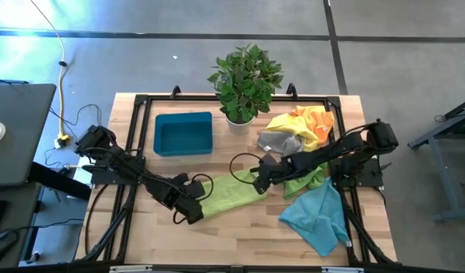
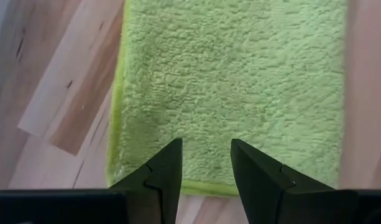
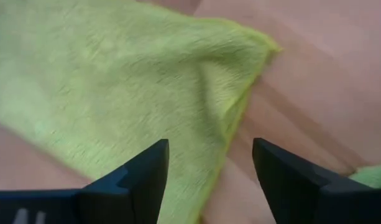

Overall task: Fold microfiber towels
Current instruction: Fold the light green towel

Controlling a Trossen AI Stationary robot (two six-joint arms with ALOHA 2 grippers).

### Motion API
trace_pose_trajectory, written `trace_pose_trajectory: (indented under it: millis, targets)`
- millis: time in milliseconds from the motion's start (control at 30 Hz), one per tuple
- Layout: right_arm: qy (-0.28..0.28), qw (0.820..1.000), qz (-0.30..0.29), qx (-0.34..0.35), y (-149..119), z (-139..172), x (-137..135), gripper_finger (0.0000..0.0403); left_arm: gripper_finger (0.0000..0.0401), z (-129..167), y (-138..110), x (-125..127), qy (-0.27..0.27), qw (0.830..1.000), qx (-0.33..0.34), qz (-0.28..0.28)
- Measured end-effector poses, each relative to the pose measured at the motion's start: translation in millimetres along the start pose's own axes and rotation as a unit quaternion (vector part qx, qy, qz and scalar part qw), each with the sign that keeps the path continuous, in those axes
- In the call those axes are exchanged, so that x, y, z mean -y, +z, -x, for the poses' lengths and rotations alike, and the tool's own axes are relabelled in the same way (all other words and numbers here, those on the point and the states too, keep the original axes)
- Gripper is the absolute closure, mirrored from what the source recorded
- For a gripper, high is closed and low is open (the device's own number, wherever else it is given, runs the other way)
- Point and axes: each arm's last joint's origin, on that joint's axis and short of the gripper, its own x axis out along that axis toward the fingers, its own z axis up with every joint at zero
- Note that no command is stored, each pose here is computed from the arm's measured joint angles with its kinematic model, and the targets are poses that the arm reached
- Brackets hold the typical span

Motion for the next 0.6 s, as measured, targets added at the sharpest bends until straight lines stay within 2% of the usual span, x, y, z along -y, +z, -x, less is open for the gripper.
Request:
trace_pose_trajectory:
  millis: [167,400,600]
  targets:
    - [-0.012,1.000,-0.013,0.007,-8,-7,11,0.0189,0.0275,-8,-6,-3,0.005,1.000,-0.004,0.010]
    - [0.068,0.996,-0.044,0.027,-15,-17,13,0.0209,0.0275,-17,-10,-2,-0.008,1.000,-0.020,0.022]
    - [0.054,0.998,-0.029,0.028,-22,-29,8,0.0215,0.0275,-18,-8,-2,-0.013,0.999,-0.015,0.028]
